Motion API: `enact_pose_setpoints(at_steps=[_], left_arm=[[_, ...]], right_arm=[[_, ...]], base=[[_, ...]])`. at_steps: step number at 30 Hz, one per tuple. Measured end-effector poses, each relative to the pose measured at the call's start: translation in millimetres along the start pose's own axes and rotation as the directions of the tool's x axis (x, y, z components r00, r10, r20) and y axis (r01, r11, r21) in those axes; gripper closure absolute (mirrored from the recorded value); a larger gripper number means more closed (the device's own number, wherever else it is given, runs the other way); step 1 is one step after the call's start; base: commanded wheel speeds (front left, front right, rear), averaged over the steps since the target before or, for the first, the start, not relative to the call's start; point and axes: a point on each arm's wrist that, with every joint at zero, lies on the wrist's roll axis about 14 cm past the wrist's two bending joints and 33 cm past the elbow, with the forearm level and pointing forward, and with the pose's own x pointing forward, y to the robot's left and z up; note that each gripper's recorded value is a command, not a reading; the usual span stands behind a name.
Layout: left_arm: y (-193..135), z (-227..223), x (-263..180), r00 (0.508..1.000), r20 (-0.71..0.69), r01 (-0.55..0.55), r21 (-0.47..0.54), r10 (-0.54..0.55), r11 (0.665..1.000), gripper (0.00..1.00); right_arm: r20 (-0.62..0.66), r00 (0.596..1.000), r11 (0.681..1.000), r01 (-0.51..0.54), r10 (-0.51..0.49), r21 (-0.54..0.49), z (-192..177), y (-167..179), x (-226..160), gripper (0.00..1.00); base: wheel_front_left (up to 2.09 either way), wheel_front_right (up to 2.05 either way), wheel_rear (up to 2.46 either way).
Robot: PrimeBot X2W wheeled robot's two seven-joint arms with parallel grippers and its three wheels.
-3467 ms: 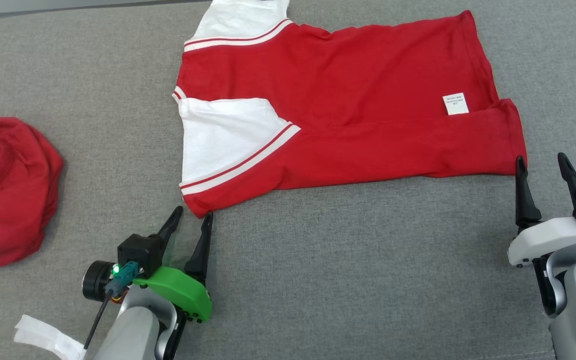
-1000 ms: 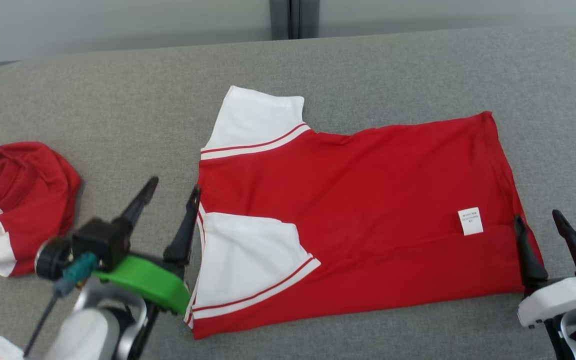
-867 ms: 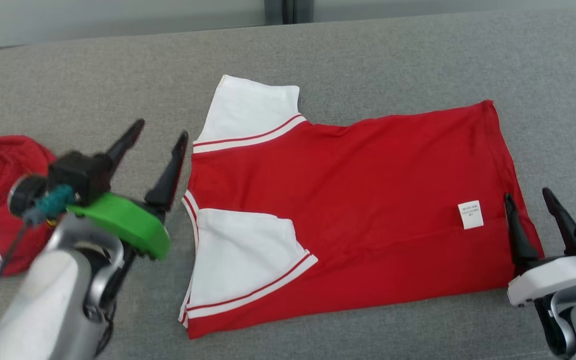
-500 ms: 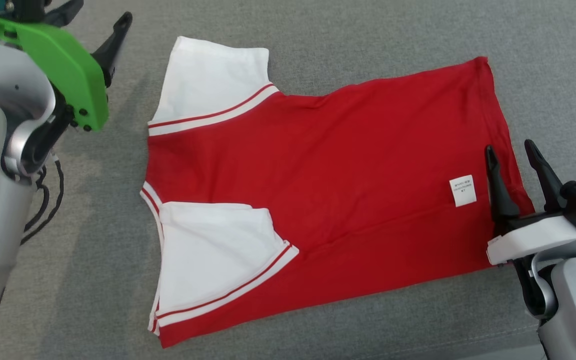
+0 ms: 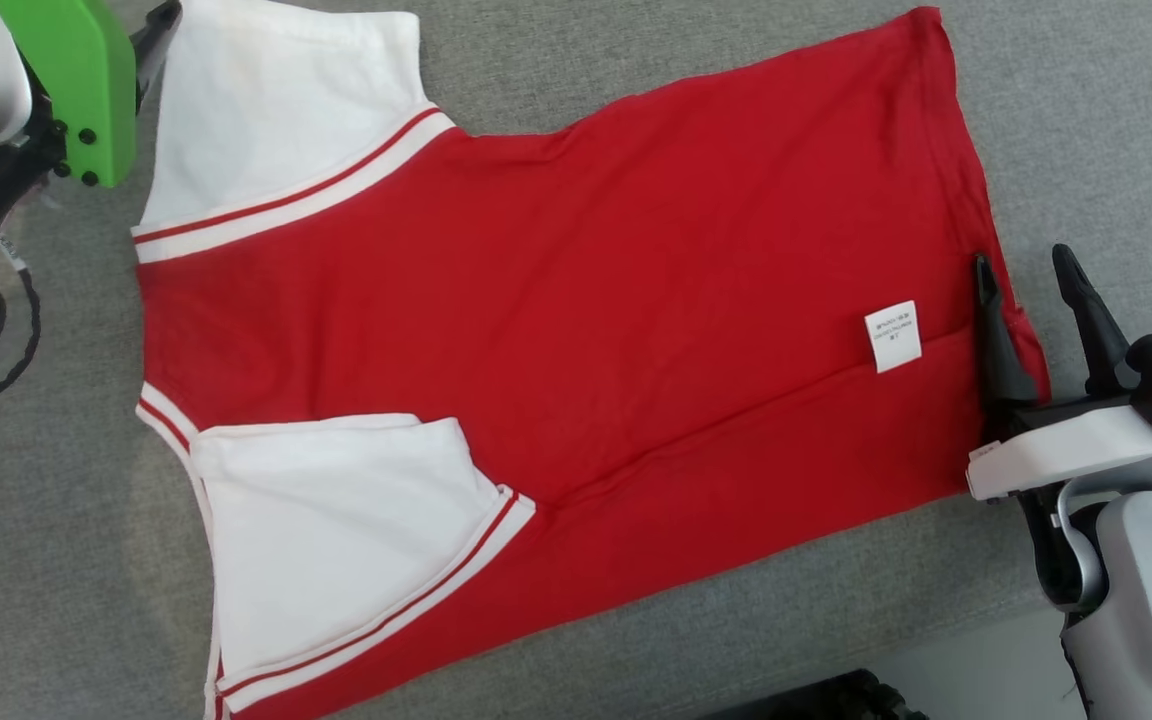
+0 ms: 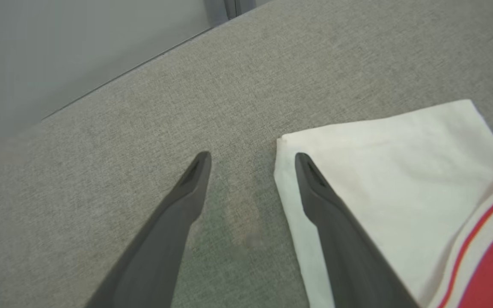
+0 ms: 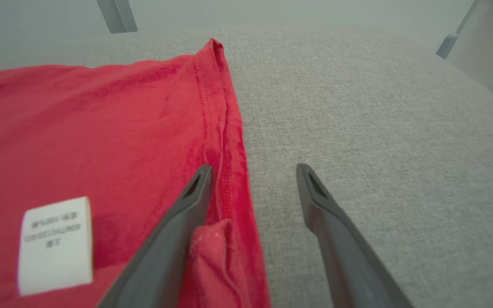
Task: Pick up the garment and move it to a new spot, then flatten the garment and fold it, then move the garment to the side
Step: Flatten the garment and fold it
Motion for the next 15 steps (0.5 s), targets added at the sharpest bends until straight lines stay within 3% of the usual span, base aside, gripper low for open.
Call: enact_pose_setpoints(at_steps=[10, 12, 13, 14, 15], left_arm=[[2.1, -16.7, 29.7, 0.999, -0.052, 0.009, 0.023, -0.008, 1.0, 0.0], [1.6, -17.2, 31.5, 0.999, -0.052, 0.012, 0.025, -0.011, 1.0, 0.27], [1.0, -16.7, 32.2, 0.999, -0.051, 0.015, 0.026, -0.013, 1.0, 0.57], [-0.7, -16.4, 33.0, 0.999, -0.05, 0.019, 0.028, -0.018, 0.999, 0.72], [-2.8, -16.4, 33.4, 0.998, -0.05, 0.025, 0.031, -0.024, 0.999, 0.96]], right_arm=[[-0.028, 0.998, 0.998, 0.062, -0.062, -0.006, -8.4, -17.9, -9.2, 0.0], [-0.028, 0.997, 0.998, 0.067, -0.067, -0.007, -8.2, -19.5, -10.2, 0.0], [-0.028, 0.997, 0.998, 0.069, -0.069, -0.008, -7.9, -20.2, -10.7, 0.0], [-0.027, 0.997, 0.997, 0.071, -0.071, -0.008, -7.5, -21.0, -11.0, 0.0], [-0.026, 0.997, 0.997, 0.073, -0.073, -0.009, -6.9, -21.7, -11.2, 0.0]], base=[[0.0, 0.0, 0.0], [0.0, 0.0, 0.0], [0.0, 0.0, 0.0], [0.0, 0.0, 0.0], [0.0, 0.0, 0.0]])
